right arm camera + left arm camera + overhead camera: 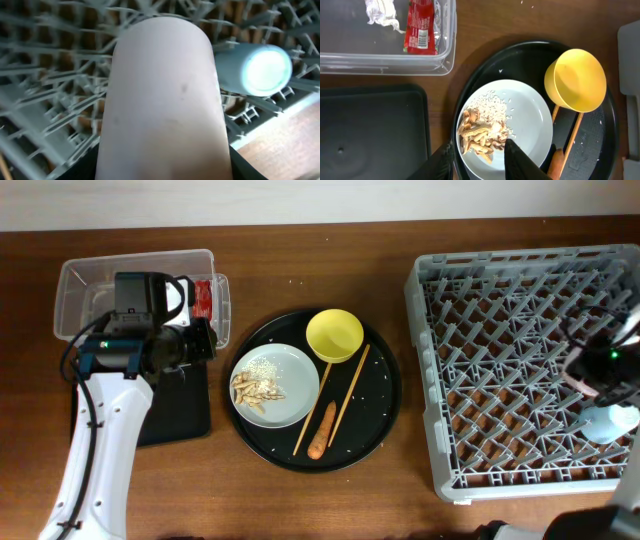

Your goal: Sort waste into correct bins and load items into the dishwasher rack

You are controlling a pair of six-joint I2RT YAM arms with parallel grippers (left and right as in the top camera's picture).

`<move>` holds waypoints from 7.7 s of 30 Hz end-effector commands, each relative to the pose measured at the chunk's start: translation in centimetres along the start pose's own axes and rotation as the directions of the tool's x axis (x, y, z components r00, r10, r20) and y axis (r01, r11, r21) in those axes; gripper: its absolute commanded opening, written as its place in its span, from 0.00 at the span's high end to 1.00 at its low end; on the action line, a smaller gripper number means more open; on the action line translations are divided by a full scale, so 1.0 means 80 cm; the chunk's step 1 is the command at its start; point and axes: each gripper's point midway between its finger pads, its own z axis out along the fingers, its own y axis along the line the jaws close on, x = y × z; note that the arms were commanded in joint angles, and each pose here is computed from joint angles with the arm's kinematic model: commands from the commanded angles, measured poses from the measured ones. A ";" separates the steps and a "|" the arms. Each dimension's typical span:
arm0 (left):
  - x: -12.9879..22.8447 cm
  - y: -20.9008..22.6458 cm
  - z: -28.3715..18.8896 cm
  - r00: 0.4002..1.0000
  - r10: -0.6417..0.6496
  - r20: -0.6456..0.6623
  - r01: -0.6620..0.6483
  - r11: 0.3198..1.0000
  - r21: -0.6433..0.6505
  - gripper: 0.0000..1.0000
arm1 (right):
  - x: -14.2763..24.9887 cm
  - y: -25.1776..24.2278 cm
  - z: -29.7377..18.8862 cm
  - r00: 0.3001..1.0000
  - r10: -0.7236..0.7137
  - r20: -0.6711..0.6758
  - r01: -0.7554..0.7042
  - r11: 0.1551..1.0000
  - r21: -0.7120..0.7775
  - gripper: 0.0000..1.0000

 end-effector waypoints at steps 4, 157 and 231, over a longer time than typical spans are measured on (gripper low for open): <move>0.002 0.004 -0.006 1.000 0.003 0.001 -0.003 1.000 -0.016 0.67 | -0.005 -0.038 0.053 0.988 0.086 -0.127 -0.074 0.993 0.095 0.65; 0.030 0.009 -0.007 0.996 -0.013 -0.088 0.011 0.999 -0.032 0.19 | 0.095 0.231 0.048 0.730 -0.674 -0.113 0.662 0.738 -0.130 0.95; 0.024 -0.015 0.029 0.948 0.157 -0.277 -0.239 0.925 -0.296 0.85 | 0.080 0.147 -0.007 0.926 -0.347 -0.150 0.328 0.935 -0.135 0.02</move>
